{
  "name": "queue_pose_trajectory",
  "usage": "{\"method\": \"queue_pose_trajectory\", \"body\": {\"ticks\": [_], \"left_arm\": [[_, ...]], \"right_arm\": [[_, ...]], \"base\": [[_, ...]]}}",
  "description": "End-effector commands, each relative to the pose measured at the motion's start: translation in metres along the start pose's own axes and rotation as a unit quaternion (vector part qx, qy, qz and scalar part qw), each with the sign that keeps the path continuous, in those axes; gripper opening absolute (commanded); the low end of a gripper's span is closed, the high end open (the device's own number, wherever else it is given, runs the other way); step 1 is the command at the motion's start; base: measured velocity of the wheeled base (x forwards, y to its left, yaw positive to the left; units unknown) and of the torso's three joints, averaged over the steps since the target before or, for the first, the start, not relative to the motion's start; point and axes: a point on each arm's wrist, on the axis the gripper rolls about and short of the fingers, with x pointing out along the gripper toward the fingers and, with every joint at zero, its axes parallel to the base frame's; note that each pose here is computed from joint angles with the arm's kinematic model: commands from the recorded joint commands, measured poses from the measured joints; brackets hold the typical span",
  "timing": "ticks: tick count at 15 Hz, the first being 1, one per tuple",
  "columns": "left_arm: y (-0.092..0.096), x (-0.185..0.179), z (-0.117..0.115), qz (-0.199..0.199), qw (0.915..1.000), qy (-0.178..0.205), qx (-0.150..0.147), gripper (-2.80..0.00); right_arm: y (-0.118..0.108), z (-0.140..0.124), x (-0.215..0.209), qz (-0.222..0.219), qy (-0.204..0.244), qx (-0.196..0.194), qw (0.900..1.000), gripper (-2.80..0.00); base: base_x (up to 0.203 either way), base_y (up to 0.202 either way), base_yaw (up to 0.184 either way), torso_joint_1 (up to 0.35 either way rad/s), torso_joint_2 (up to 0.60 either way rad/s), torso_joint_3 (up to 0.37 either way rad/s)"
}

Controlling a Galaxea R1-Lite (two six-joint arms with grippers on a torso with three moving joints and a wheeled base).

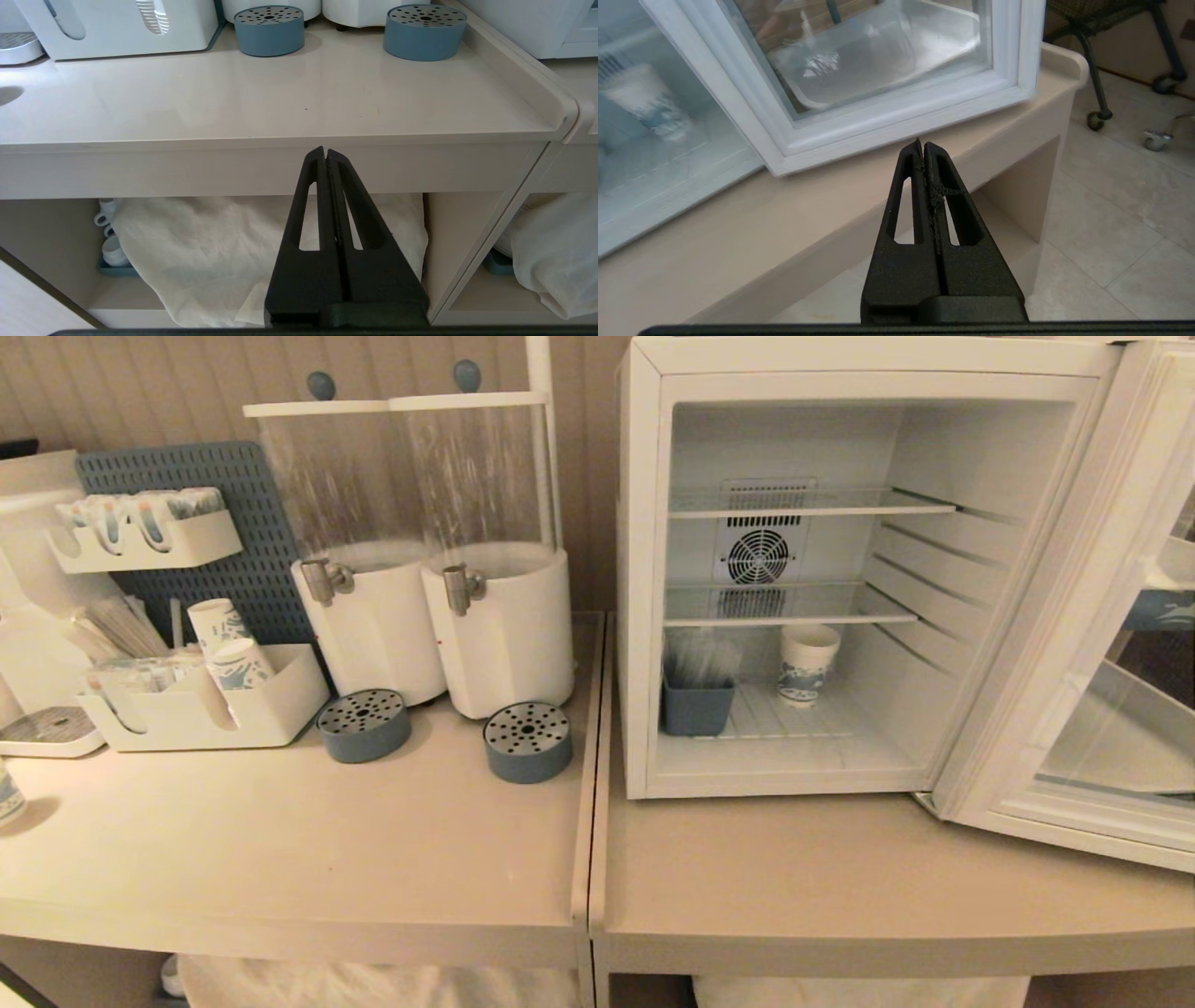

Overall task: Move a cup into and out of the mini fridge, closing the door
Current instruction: Close the freezer door

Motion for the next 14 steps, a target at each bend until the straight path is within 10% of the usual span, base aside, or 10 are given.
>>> {"method": "queue_pose_trajectory", "body": {"ticks": [1,8,14], "left_arm": [[0.000,0.000,0.000,0.000,1.0000,0.000,0.000,-2.80],[0.000,0.000,0.000,0.001,1.0000,-0.001,-0.001,-2.80],[0.000,0.000,0.000,0.000,1.0000,-0.002,-0.001,-2.80]], "right_arm": [[0.001,0.007,-0.002,0.000,-0.005,0.004,1.000,-2.80],[-0.011,-0.015,-0.018,0.013,-0.010,0.012,1.000,-2.80],[-0.009,-0.049,-0.013,0.138,-0.111,0.006,0.984,-2.80]], "base": [[0.000,0.000,0.000,0.000,0.00,0.000],[0.000,0.000,0.000,0.000,0.00,0.000],[0.000,0.000,0.000,0.000,0.00,0.000]]}}
